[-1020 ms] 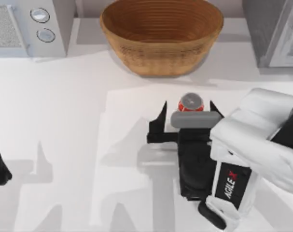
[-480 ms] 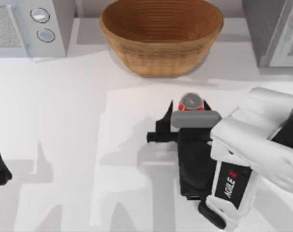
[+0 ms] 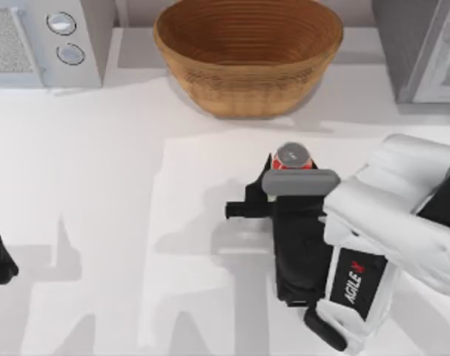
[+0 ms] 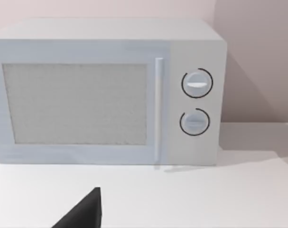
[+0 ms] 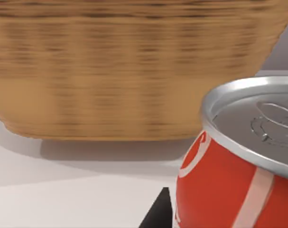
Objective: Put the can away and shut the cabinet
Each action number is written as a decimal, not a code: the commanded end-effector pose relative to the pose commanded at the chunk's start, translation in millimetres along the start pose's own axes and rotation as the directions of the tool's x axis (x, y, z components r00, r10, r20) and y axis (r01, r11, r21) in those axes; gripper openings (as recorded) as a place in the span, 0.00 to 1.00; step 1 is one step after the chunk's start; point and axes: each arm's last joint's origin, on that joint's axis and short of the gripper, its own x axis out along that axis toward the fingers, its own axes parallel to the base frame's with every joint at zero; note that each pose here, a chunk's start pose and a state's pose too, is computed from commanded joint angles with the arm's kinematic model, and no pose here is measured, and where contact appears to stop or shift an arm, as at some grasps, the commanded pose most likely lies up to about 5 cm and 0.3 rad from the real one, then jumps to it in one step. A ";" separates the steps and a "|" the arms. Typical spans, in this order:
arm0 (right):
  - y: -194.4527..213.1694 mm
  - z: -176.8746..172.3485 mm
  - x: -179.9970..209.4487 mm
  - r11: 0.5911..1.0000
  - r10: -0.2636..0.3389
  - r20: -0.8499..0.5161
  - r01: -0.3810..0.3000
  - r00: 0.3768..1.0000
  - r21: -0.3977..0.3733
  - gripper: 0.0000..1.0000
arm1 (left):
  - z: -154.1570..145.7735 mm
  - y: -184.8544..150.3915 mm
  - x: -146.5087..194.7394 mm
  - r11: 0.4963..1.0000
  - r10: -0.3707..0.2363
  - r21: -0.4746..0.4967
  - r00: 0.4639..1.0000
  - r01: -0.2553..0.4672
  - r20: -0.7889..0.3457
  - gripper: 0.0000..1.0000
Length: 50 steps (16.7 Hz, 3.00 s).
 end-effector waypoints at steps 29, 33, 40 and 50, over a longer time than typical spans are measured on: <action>0.2 149.6 0.1 1.000 0.003 -0.001 -0.003 1.000 0.001 0.00 | 0.0 0.0 0.0 1.000 0.000 0.000 1.000 0.000 0.000 1.00; 1.1 149.6 0.6 1.000 0.004 0.001 -0.004 1.000 0.004 0.00 | 0.0 0.0 0.0 1.000 0.000 0.000 1.000 0.000 0.000 1.00; 38.8 143.3 -54.7 0.976 0.179 -0.044 -0.172 0.983 0.136 0.00 | 0.0 0.0 0.0 1.000 0.000 0.000 1.000 0.000 0.000 1.00; 33.8 157.0 -386.7 0.274 0.945 -0.159 -0.424 0.286 0.864 0.00 | 0.0 0.0 0.0 1.000 0.000 0.000 1.000 0.000 0.000 1.00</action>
